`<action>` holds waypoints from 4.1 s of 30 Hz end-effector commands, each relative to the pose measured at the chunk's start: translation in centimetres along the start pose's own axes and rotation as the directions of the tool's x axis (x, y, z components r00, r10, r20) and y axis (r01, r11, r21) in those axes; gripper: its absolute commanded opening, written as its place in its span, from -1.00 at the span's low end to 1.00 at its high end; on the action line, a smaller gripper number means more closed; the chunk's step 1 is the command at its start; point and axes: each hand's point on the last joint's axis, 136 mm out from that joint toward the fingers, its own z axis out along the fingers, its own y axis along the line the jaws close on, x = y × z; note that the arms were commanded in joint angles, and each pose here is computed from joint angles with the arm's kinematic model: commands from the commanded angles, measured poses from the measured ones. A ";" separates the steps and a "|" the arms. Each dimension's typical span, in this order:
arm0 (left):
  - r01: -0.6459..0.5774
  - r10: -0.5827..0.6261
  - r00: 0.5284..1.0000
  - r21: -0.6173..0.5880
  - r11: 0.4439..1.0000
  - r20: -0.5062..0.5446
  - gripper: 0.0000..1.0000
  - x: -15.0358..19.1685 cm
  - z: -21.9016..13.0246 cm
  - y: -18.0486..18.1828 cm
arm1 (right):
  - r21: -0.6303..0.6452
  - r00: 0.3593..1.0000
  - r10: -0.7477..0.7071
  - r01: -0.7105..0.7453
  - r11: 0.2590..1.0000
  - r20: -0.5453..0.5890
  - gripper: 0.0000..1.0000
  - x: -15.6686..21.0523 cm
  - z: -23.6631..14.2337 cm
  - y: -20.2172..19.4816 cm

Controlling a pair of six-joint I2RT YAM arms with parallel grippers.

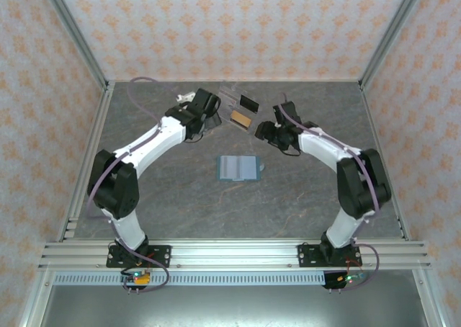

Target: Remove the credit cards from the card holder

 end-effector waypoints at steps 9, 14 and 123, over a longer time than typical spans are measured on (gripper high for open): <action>-0.009 0.008 0.998 -0.018 1.000 -0.057 1.00 4.0 -1.1 5.3 | 0.072 0.996 0.030 -0.035 0.997 0.080 0.16 -5.7 6.6 2.0; -0.005 0.003 0.997 -0.020 1.000 -0.076 1.00 4.9 -0.9 5.9 | 0.088 0.997 0.016 -0.023 0.996 0.070 0.11 -6.5 8.1 2.4; 0.134 0.008 0.899 0.291 0.947 -0.439 -0.21 14.8 3.2 0.1 | 0.072 0.870 -0.443 0.467 0.882 -0.215 0.02 12.4 -0.4 4.4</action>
